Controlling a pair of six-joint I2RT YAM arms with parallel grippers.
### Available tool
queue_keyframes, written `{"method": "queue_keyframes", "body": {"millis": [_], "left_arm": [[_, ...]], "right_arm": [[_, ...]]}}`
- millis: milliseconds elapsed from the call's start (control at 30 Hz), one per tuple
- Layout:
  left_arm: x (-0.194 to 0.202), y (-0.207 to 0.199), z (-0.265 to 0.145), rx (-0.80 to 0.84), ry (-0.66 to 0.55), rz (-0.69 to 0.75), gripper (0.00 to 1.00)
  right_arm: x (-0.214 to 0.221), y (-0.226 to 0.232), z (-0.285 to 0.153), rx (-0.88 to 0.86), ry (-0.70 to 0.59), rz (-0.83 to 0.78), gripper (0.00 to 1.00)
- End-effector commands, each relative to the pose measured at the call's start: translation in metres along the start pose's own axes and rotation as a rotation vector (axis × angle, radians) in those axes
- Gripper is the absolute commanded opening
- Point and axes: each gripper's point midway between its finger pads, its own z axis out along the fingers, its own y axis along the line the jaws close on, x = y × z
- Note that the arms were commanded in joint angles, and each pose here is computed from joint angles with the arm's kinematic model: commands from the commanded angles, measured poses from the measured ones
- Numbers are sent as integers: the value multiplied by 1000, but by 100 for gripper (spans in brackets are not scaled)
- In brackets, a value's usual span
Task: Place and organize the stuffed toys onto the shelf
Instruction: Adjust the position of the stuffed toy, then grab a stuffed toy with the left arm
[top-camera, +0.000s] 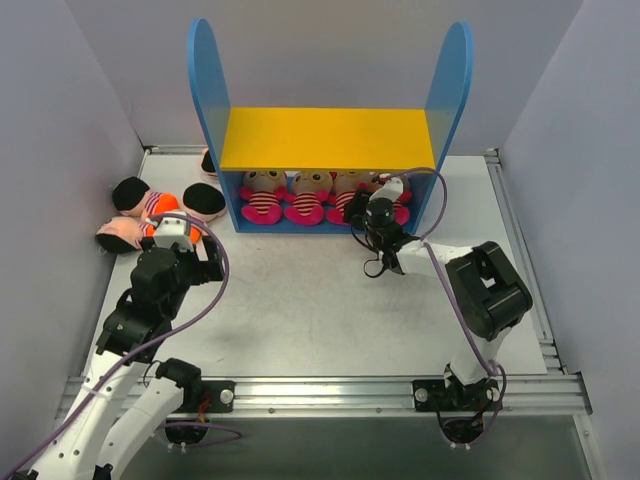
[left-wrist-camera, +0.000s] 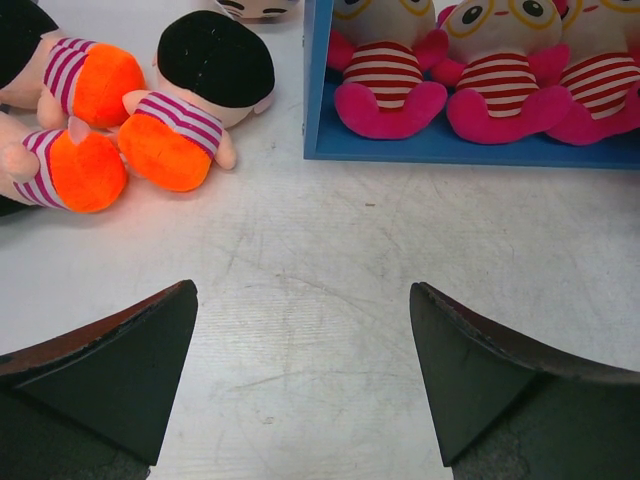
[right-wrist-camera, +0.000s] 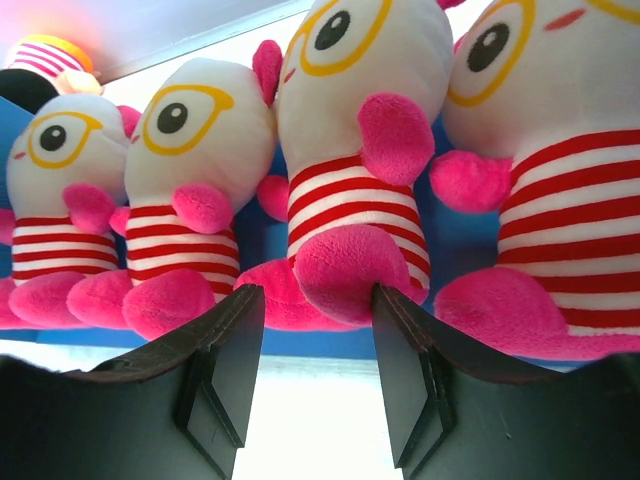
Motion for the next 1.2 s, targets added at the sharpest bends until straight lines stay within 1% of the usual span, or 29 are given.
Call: {"method": "queue_keyframes", "body": {"millis": [0, 167, 333, 467, 633, 767, 933, 967, 1033, 1067, 1133, 1167], "left_arm": [[-7, -1, -1, 9, -31, -1, 96], [-8, -1, -1, 10, -34, 0, 96], [-7, 0, -1, 9, -33, 0, 96], [-8, 0, -2, 8, -36, 0, 96], [-8, 0, -1, 7, -35, -2, 96], [-8, 0, -1, 3, -34, -4, 96], [-8, 2, 0, -6, -34, -7, 96], [-8, 2, 0, -9, -35, -10, 96], [-7, 2, 0, -9, -32, -12, 96], [-7, 2, 1, -11, -29, -13, 96], [-5, 3, 2, -16, -21, -12, 96], [-5, 4, 2, -21, -22, -16, 96]], "right_arm": [[-17, 25, 6, -67, -47, 45, 47], [-17, 31, 3, -80, -46, 51, 47], [-18, 21, -2, -40, -56, 48, 47], [-27, 14, -11, -6, -76, 28, 47], [-30, 2, -24, 44, -72, -6, 47], [-44, 1, -41, 49, -88, -22, 48], [-51, -1, -67, 44, -65, -59, 56], [-61, 2, -77, 32, -83, -56, 59], [-59, -2, -89, 35, -63, -74, 64], [-73, 0, -100, 23, -89, -76, 66], [-77, -5, -113, 37, -80, -94, 74], [-90, -4, -124, 27, -105, -99, 78]]}}
